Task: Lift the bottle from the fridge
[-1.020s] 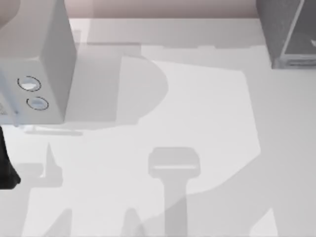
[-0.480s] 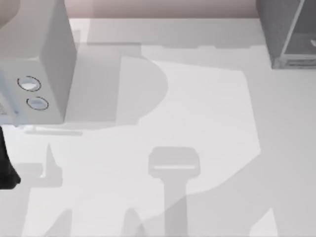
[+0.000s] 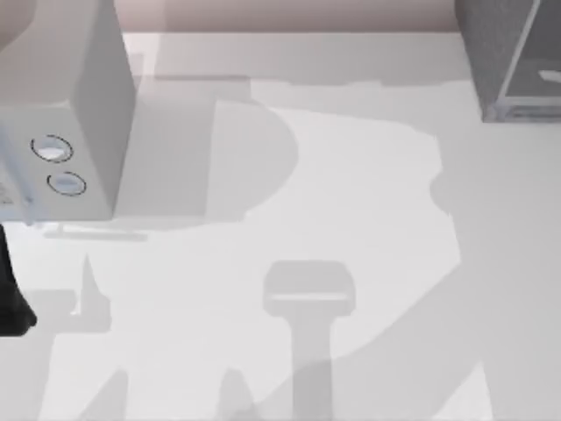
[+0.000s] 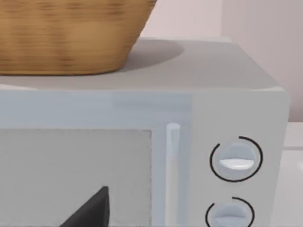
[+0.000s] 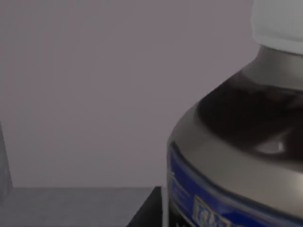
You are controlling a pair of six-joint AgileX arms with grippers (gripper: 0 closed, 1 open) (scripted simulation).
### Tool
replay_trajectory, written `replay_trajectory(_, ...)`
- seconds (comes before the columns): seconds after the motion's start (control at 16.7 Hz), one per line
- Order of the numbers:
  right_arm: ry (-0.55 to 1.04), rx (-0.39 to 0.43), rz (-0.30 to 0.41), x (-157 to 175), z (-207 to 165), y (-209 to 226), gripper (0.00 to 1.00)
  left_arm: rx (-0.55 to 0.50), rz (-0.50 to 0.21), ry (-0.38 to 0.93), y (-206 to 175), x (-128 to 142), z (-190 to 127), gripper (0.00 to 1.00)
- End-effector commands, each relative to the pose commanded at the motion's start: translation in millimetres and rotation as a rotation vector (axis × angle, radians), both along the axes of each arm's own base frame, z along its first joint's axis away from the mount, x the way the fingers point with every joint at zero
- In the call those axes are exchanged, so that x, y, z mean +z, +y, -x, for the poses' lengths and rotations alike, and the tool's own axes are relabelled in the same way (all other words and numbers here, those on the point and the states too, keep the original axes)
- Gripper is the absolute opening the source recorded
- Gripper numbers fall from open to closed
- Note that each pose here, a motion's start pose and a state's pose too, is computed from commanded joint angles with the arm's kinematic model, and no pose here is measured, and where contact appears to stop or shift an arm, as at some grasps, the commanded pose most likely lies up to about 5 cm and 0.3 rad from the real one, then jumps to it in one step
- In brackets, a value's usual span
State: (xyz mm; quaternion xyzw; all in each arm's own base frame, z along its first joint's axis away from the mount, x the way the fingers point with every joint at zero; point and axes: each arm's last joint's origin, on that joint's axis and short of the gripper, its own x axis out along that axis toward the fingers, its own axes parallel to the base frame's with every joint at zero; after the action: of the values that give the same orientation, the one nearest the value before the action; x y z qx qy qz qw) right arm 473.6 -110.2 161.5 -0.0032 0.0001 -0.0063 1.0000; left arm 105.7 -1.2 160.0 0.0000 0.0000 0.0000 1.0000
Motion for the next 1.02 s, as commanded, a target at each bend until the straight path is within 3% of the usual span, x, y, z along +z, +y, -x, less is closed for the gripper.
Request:
replay_trajectory(0.24,0.005,0.0,-0.001,23.1,0.7,0.2,0.0,0.0,0.0,0.0,0.0,0.0,0.0,1.0)
replay_trajectory(0.6,-0.001,-0.01,-0.001,24.7,5.0,-3.5,0.0,0.0,0.0,0.0,0.0,0.0,0.0,1.0)
replay_trajectory(0.84,-0.02,-0.01,0.004,33.4,35.3,-4.4,0.0,0.0,0.0,0.0,0.0,0.0,0.0,1.0)
replay_trajectory(1.02,0.048,0.016,-0.015,12.9,67.8,4.6,0.0,0.0,0.0,0.0,0.0,0.0,0.0,1.0)
